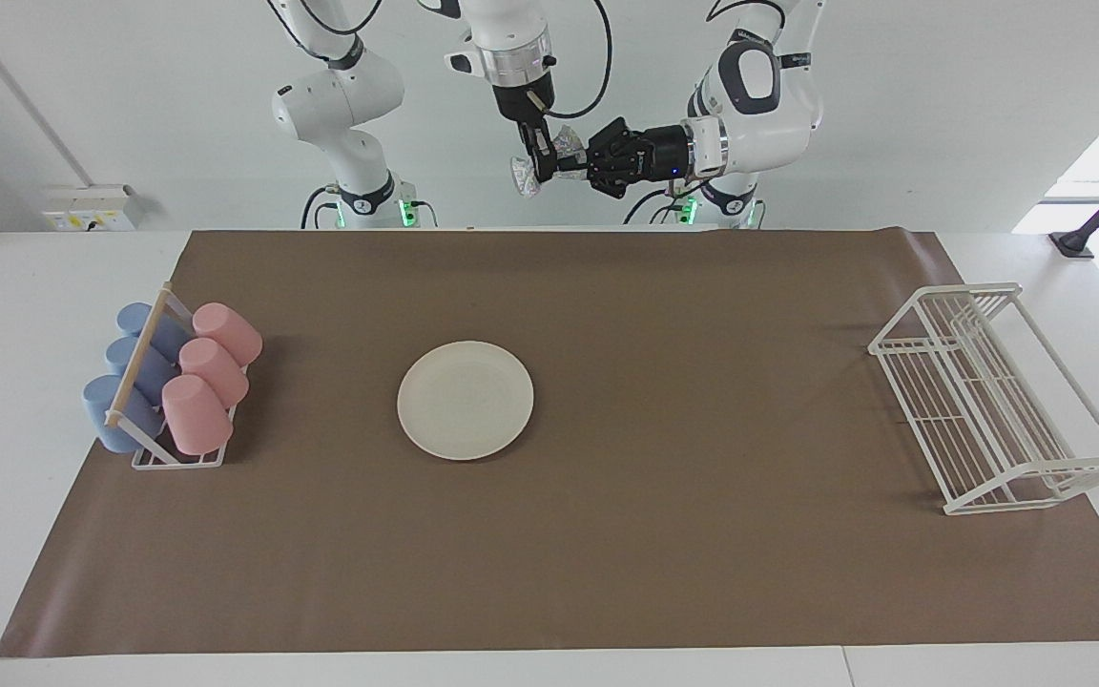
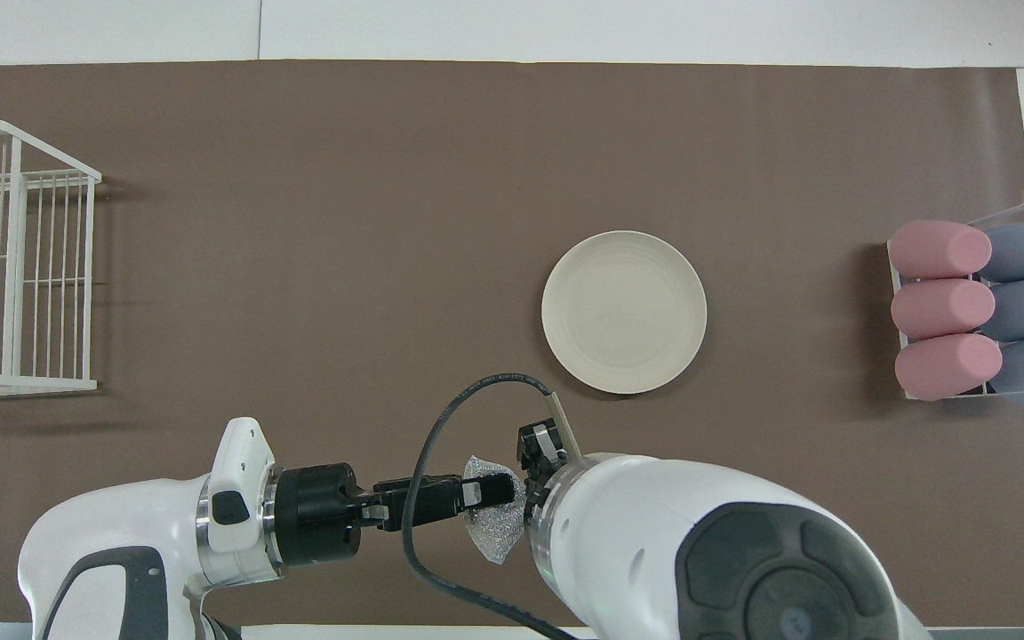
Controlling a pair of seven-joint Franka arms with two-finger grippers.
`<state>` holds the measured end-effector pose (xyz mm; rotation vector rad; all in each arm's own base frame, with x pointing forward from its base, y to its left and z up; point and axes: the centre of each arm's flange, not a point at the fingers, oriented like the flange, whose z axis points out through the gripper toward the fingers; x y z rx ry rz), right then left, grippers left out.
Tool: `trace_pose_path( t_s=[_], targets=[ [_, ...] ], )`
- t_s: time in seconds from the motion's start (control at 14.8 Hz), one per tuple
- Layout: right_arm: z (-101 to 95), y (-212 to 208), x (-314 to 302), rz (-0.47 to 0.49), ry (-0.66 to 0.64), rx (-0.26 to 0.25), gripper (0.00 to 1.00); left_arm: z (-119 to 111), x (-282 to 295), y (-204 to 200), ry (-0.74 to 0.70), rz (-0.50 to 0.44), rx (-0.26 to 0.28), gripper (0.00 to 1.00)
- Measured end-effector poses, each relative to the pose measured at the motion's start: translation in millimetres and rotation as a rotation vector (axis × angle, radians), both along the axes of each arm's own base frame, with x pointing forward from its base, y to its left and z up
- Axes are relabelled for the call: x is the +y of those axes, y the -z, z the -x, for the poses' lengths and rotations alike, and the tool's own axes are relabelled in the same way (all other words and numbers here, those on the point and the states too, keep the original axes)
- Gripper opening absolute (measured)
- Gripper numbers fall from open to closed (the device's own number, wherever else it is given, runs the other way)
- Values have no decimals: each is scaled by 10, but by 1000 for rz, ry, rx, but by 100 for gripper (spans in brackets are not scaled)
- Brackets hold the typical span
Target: Wipe plate with sponge
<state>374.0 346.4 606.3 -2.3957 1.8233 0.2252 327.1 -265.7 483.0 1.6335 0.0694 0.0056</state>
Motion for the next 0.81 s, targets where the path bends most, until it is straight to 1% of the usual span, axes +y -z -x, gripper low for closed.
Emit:
trace_pose_path(
  t_s=[0.07,0.14,0.2,0.27,0.34,0.41,0.47,0.54,0.61,0.74,0.81],
  targets=[
    [4,3,2,1,-1,1,13,-2,3,-4,-3,1,23,15],
    [8,9,2,3,-5,3,13,-6,10,-11,-6,3,40,25],
    [7,19,-1,4,-13,2,13,-11,18,-20,-9,5,50,35],
    [-4,35,-14,4,-26,0,13,-13,25,-26,-11,6,54,48],
    [-51,56,-53,0,-38,-9,13,-13,28,-31,-12,7,57,59],
    [-150,81,-133,-12,-43,-31,13,-13,29,-32,-13,8,61,70],
    [-267,117,-241,-21,-45,-51,13,-14,29,-32,-13,8,64,78],
    [-383,161,-365,-26,-44,-66,13,-14,30,-32,-14,7,66,93],
    [-498,227,-489,-29,-44,-81,13,-15,31,-31,-15,7,71,100],
    [-724,508,-662,-39,-44,-122,13,-20,37,-29,-20,5,80,100],
    [-826,730,-677,-45,-40,-140,13,-29,47,-24,-29,1,85,100]
  ],
)
